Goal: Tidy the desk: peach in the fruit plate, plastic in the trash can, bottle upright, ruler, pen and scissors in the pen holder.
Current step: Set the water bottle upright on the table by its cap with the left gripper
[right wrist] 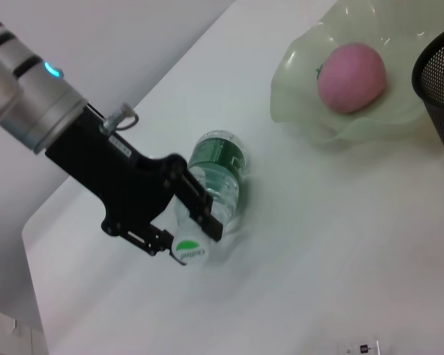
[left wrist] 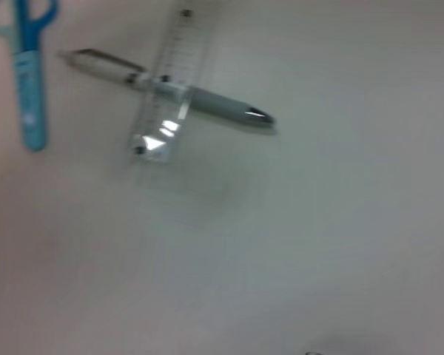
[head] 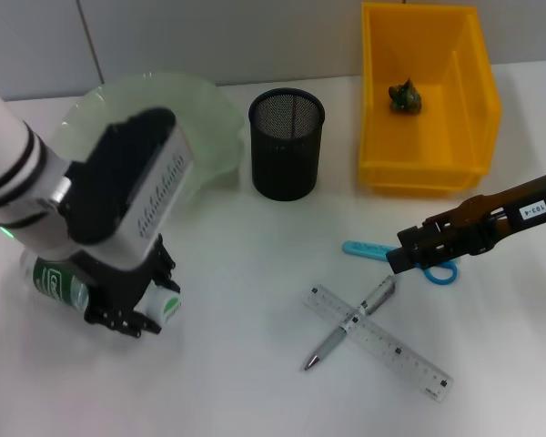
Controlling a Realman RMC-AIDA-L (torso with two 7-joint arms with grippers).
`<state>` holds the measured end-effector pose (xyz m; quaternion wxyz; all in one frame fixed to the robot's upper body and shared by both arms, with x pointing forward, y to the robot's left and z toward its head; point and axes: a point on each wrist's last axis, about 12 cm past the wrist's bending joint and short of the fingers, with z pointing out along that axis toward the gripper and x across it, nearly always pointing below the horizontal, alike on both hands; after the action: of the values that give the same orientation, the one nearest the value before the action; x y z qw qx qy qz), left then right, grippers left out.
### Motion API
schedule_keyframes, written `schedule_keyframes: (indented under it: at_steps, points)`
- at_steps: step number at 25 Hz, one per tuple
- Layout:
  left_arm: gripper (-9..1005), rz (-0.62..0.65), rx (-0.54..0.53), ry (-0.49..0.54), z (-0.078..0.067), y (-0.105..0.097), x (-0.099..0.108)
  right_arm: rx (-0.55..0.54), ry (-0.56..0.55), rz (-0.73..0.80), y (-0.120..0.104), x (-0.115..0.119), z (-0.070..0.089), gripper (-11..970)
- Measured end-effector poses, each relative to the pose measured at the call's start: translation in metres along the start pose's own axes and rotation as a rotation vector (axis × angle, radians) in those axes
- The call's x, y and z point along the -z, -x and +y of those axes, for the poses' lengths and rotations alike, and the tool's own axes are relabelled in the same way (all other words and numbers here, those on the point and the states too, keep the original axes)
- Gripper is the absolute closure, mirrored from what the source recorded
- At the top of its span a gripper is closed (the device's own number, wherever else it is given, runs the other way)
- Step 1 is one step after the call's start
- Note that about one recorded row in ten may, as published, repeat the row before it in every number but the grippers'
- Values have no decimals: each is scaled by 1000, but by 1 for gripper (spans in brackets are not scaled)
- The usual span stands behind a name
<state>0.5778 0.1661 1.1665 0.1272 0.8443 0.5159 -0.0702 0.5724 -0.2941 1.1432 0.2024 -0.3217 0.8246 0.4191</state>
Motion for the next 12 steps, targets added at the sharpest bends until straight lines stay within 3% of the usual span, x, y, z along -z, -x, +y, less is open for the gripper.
schedule_keyframes:
  at_steps: [12]
  points:
    - [548,-117,300,125,2,-29,23,22,6,0,-2,-4,1,221]
